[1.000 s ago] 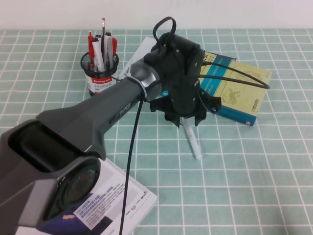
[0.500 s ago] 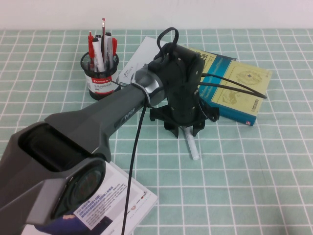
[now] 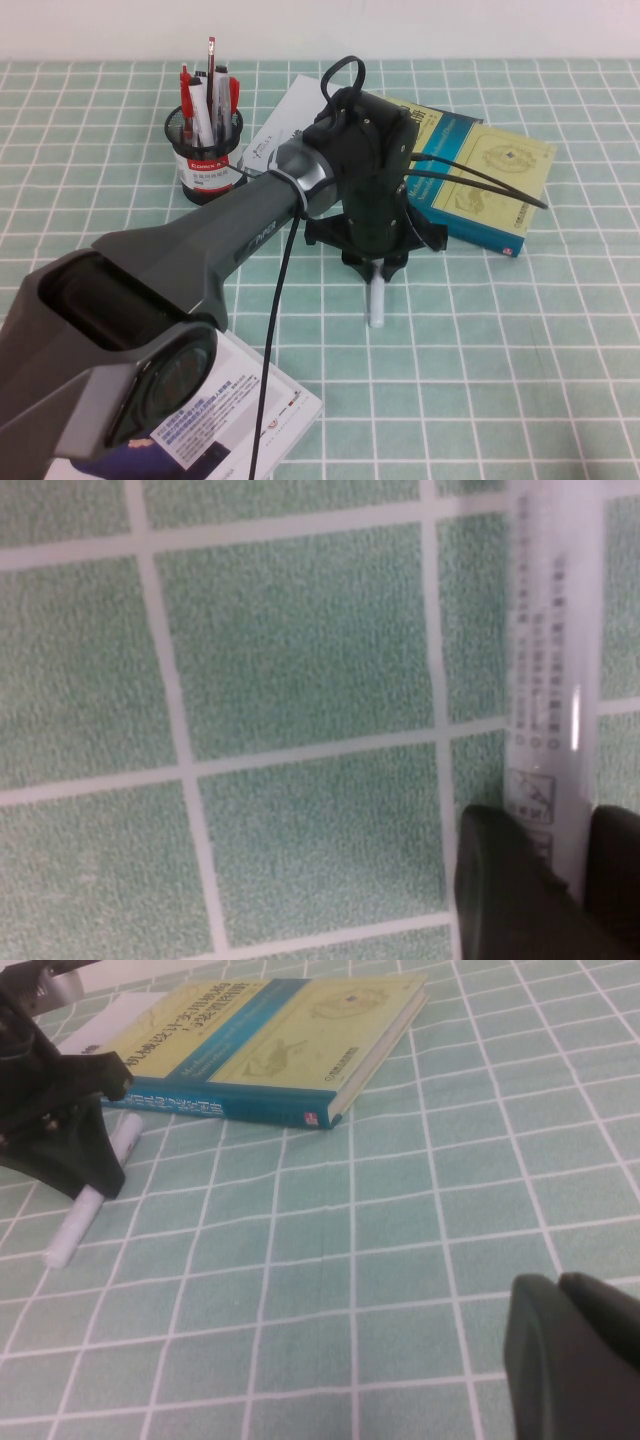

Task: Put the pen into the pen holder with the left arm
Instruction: Pick up the pen on the table

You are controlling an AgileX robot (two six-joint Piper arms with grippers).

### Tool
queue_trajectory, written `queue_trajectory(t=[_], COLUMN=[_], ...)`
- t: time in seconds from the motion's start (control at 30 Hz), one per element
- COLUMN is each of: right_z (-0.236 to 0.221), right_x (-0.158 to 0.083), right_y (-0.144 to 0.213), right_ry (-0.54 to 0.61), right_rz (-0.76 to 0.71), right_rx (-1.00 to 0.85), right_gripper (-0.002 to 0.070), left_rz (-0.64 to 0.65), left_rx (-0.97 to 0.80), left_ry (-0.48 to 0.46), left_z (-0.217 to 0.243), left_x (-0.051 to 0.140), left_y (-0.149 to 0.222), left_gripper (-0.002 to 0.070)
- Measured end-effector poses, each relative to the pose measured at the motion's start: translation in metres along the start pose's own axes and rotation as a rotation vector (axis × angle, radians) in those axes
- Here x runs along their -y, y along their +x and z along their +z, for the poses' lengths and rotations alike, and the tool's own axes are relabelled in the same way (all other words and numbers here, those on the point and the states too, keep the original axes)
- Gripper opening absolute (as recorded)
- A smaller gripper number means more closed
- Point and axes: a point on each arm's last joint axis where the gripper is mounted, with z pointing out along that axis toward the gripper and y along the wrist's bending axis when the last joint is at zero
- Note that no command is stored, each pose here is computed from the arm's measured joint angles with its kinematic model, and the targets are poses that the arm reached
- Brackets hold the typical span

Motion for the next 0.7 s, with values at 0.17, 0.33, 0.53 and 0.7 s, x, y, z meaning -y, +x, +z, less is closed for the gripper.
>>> queue_trajectory(t=[0.17,0.33,0.53,0.7], right_z=[0.000,0.000,0.000,0.000], right_x=[0.000,0.000,0.000,0.000], right_y=[0.000,0.000,0.000,0.000], right_ry=[0.000,0.000,0.000,0.000], right_rz=[0.000,0.000,0.000,0.000], right_rx=[0.000,0.000,0.000,0.000], right_gripper=[-0.0020,-0.0020,-0.0020,-0.0020], left_rz=[0.067,0.121,0.196,0.258], left_rx=[-0.010,-0.011,0.007,0.100], left_ry=[-0.003,-0.003,0.006,-0.005], left_z=[0.000,0.000,-0.013,-0.056], left_x=[0.000,0.000,0.000,0.003], left_y=[0.001,0.001,0.000,-0.001], left_gripper=[0.0132,0.0107,0.0107,0.0107])
